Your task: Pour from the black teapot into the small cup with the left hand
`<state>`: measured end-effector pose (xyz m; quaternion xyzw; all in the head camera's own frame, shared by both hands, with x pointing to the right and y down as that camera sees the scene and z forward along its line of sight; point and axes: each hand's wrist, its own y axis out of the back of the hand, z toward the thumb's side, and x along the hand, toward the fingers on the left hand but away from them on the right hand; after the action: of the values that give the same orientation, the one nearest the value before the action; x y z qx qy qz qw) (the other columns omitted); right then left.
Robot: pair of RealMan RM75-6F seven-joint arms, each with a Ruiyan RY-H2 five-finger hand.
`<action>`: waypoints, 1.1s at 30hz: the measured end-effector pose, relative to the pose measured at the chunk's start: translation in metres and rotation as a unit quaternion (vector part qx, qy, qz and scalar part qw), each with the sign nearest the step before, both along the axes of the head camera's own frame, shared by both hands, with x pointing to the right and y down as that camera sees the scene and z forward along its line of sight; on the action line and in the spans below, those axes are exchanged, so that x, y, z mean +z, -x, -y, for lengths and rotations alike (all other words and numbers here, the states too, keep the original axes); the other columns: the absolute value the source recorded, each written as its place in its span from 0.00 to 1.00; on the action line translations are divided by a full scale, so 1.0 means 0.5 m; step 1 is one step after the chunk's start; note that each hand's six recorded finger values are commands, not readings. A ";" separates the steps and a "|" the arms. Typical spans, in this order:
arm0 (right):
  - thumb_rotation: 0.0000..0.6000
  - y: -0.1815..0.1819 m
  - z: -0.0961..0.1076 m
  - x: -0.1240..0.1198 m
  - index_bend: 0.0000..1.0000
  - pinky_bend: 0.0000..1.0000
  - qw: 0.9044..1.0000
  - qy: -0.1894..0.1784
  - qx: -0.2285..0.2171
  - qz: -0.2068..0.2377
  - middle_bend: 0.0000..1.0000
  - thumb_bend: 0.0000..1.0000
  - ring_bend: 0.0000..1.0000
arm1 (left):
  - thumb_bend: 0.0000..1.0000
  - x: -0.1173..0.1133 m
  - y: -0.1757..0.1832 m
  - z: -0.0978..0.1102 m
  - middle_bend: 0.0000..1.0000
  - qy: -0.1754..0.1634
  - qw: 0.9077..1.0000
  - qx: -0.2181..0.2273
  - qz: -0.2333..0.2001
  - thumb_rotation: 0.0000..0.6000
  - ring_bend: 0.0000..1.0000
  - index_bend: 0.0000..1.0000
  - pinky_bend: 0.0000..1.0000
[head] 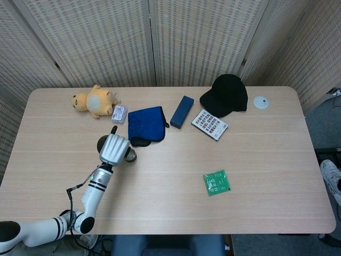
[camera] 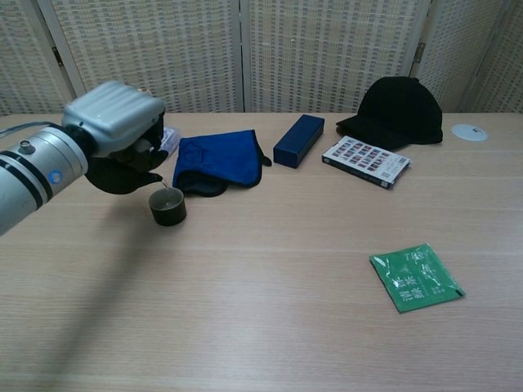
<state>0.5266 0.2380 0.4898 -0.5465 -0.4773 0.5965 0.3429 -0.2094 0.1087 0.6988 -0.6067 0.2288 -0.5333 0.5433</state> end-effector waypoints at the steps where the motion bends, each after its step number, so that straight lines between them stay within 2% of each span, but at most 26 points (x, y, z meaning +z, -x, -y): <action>1: 1.00 0.000 0.000 0.000 0.11 0.10 1.000 0.000 0.000 0.000 0.16 0.14 0.07 | 0.44 0.000 0.000 0.000 1.00 -0.001 1.000 0.001 0.001 0.89 0.93 1.00 0.23; 5: 1.00 -0.001 -0.001 -0.001 0.11 0.10 1.000 0.000 0.001 0.000 0.16 0.14 0.07 | 0.44 -0.002 -0.001 0.001 1.00 -0.011 1.000 0.009 0.008 0.90 0.93 1.00 0.23; 33: 1.00 -0.003 -0.002 -0.002 0.11 0.10 1.000 -0.003 0.002 0.000 0.16 0.14 0.07 | 0.44 -0.002 0.005 -0.003 1.00 -0.028 0.999 0.031 0.031 0.95 0.93 1.00 0.23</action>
<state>0.5282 0.2389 0.4886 -0.5446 -0.4804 0.5958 0.3431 -0.2119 0.1100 0.6980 -0.5811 0.2077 -0.5282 0.5833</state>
